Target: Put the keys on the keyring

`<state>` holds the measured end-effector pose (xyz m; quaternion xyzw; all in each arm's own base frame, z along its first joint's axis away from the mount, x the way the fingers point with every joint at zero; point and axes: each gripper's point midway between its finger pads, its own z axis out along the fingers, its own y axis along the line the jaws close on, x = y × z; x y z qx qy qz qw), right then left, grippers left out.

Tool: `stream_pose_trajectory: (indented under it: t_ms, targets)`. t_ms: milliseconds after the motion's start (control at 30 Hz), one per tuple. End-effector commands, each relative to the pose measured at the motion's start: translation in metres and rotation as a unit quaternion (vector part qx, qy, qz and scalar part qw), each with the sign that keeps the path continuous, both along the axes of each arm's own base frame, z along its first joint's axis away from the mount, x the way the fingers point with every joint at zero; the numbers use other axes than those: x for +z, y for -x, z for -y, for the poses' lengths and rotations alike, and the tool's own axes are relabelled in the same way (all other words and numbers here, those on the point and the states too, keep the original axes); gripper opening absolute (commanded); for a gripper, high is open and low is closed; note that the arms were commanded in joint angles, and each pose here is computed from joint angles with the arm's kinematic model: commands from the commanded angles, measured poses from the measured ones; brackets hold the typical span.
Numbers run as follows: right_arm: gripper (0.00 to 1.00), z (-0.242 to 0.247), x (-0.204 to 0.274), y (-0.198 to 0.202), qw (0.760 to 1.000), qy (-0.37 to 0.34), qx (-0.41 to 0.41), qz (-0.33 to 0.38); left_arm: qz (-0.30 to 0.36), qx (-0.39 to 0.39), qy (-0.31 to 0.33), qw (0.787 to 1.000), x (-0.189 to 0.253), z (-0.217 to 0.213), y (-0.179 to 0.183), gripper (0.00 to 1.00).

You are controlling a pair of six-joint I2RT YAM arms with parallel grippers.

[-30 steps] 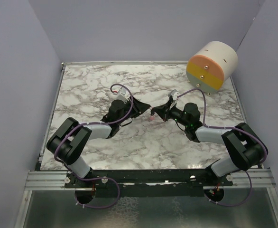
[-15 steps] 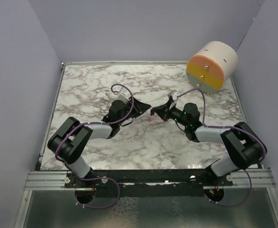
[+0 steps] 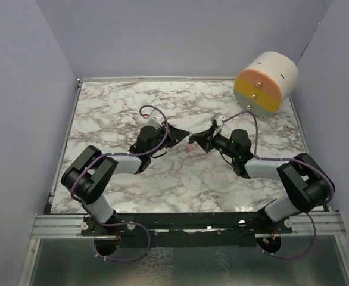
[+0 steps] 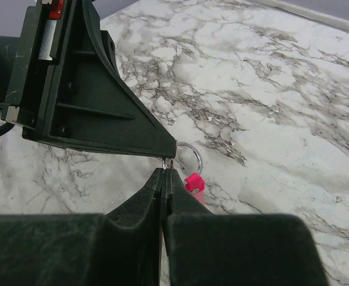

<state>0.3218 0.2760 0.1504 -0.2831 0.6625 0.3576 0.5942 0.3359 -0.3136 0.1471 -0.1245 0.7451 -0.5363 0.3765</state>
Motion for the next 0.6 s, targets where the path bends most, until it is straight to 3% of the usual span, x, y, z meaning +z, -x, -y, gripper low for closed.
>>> stream_pose_trajectory:
  t_ms: [0, 133, 567]
  targets:
    - [0.01, -0.006, 0.008, 0.004, 1.0, -0.013, 0.017, 0.019, 0.02, -0.018, 0.015, 1.0, 0.013, 0.008, 0.001, 0.1]
    - [0.01, -0.005, 0.009, 0.003, 1.0, -0.013, 0.013, 0.02, 0.02, -0.019, 0.016, 0.999, 0.013, 0.008, 0.002, 0.0]
    - [0.01, 0.021, -0.004, -0.02, 0.996, 0.016, -0.092, -0.01, 0.024, -0.025, 0.021, 0.999, 0.015, 0.001, 0.007, 0.0]
